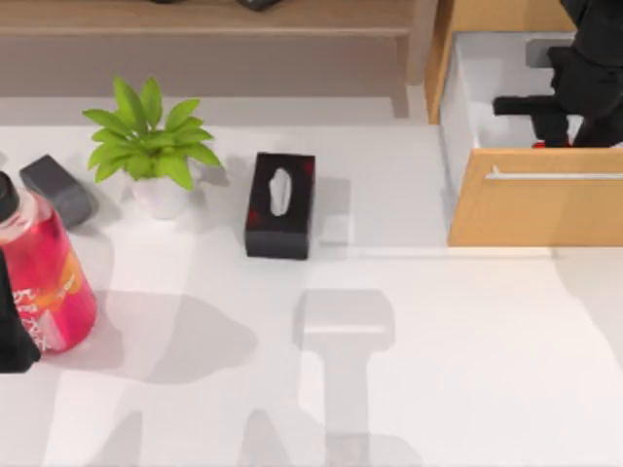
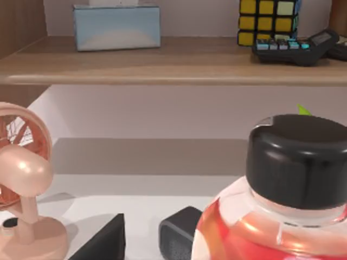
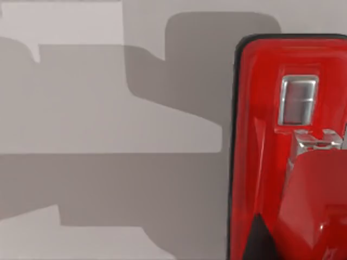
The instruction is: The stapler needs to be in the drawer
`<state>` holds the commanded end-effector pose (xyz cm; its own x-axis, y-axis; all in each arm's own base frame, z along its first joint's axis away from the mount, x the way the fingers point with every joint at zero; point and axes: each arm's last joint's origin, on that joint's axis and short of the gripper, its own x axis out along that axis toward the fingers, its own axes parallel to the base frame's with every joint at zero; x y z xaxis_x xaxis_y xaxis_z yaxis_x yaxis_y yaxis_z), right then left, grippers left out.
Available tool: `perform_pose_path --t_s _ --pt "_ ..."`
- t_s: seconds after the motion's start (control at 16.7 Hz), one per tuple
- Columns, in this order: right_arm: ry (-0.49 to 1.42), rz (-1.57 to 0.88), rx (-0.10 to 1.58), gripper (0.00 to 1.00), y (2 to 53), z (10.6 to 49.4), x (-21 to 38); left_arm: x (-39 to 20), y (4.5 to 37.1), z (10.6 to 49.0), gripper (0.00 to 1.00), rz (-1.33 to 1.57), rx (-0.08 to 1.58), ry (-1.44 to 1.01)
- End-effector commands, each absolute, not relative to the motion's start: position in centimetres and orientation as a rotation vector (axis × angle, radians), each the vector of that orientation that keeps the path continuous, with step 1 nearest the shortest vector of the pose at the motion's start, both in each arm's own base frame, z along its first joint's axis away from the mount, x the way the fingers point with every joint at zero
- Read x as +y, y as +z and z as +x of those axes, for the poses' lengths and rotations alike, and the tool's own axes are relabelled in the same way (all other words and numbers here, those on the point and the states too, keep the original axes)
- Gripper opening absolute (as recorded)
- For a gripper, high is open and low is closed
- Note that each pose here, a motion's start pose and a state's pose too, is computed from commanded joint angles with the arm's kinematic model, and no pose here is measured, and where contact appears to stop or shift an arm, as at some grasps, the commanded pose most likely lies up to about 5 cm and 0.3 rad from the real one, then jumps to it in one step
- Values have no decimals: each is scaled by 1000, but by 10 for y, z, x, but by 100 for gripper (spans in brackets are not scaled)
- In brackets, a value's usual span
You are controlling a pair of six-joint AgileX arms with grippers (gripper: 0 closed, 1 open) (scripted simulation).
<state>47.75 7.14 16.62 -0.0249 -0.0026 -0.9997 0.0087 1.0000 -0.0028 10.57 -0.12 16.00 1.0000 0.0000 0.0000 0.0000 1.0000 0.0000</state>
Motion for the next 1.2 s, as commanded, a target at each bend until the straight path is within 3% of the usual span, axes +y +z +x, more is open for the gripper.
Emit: perform_pose_path --t_s 0.06,0.84,1.2 --pt "-9 5 1596 0 166 478 71 -1 160 106 100 0 0 0" --pt "-9 5 1596 98 166 478 71 -1 160 106 100 0 0 0" --pt "-9 5 1596 100 166 478 71 -1 160 106 100 0 0 0"
